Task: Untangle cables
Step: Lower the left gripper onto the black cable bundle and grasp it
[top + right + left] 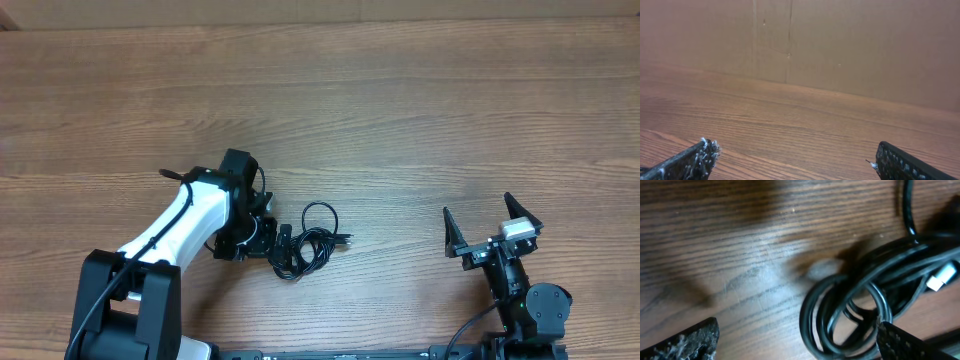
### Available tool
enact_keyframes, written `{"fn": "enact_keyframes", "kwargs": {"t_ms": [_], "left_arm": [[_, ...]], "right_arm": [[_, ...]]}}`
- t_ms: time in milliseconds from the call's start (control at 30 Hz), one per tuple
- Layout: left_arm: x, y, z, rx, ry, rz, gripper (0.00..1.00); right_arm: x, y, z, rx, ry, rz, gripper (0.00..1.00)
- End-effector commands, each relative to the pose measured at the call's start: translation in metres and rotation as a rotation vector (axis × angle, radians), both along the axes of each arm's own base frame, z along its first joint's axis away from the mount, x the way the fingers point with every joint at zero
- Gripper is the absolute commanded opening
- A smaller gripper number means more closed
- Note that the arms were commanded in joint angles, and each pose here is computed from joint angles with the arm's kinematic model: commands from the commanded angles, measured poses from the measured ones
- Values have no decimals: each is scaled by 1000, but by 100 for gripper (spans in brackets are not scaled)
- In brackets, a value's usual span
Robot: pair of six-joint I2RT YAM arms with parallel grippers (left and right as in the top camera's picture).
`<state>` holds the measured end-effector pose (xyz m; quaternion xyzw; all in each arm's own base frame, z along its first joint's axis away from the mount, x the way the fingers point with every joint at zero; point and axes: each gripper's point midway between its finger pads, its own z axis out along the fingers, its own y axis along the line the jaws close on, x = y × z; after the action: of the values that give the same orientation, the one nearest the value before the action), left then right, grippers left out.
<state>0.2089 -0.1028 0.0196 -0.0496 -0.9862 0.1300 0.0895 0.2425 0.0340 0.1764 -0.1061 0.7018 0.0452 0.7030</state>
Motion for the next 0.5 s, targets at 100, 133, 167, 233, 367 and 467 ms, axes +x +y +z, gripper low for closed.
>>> {"fn": "enact_keyframes", "kwargs": {"t_ms": [100,133,167,233,367,467], "left_arm": [[-1,-5,-9,33,-14,23,77],[-1,-7,-9,32,-17,15,73],[-2,-9,-9,32,-19,4,71],[-3,-13,-9,32,-21,-4,69],[0,-22,-10,24,-46,-16,64],[4,-31,-10,12,-77,-43,45]], "right_arm": [[1,-3,-2,-1,-4,-13,100],[1,-3,-2,-1,-4,-13,100],[1,-3,-2,-1,-4,-13,100],[1,-3,-2,-1,-4,-13,100],[1,-3,-2,-1,-4,-13,100],[1,-3,-2,-1,-4,-13,100]]}}
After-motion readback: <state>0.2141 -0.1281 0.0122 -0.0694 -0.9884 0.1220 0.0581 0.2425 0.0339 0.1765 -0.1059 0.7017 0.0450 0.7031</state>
